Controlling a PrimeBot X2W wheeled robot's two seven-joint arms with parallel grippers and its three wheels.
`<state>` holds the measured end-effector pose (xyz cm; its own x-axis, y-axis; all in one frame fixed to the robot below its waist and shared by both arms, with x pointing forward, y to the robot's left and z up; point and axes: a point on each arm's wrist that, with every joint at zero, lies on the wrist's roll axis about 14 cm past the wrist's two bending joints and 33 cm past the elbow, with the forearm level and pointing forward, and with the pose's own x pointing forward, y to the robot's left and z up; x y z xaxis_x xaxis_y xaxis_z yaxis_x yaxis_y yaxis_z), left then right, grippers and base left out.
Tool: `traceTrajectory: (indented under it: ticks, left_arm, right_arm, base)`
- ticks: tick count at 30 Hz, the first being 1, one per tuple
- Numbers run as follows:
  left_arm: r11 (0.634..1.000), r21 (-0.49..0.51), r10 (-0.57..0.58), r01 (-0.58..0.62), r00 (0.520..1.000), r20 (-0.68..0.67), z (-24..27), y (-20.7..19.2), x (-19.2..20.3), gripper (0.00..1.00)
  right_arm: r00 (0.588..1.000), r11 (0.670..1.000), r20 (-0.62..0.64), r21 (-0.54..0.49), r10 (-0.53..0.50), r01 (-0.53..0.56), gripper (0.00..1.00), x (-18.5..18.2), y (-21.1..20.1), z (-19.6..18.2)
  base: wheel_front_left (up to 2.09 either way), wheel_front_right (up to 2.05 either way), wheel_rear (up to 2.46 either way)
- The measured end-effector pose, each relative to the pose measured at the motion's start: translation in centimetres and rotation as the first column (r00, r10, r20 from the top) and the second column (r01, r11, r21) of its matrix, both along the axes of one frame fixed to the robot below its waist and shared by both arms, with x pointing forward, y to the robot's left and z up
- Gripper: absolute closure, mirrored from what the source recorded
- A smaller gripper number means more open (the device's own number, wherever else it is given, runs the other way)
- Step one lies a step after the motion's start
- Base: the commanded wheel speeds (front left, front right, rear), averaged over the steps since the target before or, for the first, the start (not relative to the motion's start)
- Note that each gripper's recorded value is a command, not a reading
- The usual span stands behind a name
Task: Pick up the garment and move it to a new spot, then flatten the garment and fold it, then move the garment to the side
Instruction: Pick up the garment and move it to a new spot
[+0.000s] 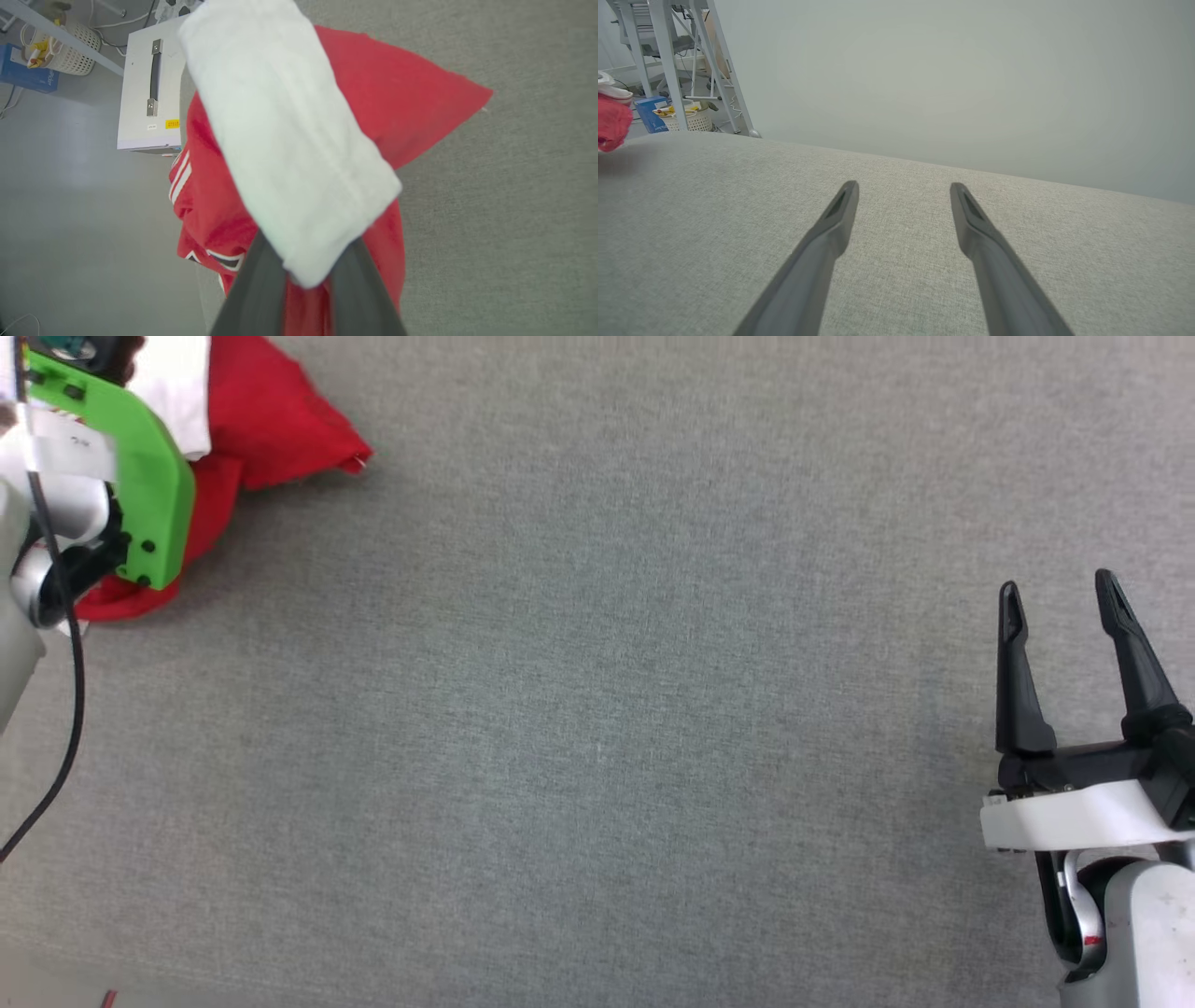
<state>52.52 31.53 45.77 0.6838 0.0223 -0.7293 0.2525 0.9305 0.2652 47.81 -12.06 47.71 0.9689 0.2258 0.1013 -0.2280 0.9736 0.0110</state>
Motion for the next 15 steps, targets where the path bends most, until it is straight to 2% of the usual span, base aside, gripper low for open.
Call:
traceTrajectory:
  ticks: [4, 8, 12, 15]
  left_arm:
    - [0.992, 0.028, -0.127, 0.125, 0.987, 0.095, 3.7, -2.9, 0.4, 1.0]
    - [0.965, 0.06, -0.263, 0.257, 0.951, 0.161, 6.4, -6.6, 0.4, 1.0]
    - [0.91, 0.065, -0.414, 0.41, 0.886, 0.21, 8.0, -12.3, 0.5, 1.0]
    - [0.846, 0.056, -0.527, 0.53, 0.815, 0.241, 8.8, -17.6, 0.5, 1.0]
  right_arm:
    - [1.0, 1.0, 0.023, 0.02, -0.007, 0.006, 0.0, -1.0, -0.2, 1.6]
    - [0.999, 0.999, 0.038, 0.04, -0.026, 0.025, 0.0, -2.1, -0.9, 2.8]
    - [0.996, 0.997, 0.055, 0.044, -0.073, 0.07, 0.0, -3.0, -2.7, 3.9]
    - [0.992, 0.993, 0.061, 0.053, -0.109, 0.106, 0.0, -3.6, -4.0, 4.4]
  base:
    - [0.0, 0.0, 0.0]
    - [0.0, 0.0, 0.0]
    - [0.0, 0.0, 0.0]
    - [0.0, 0.0, 0.0]
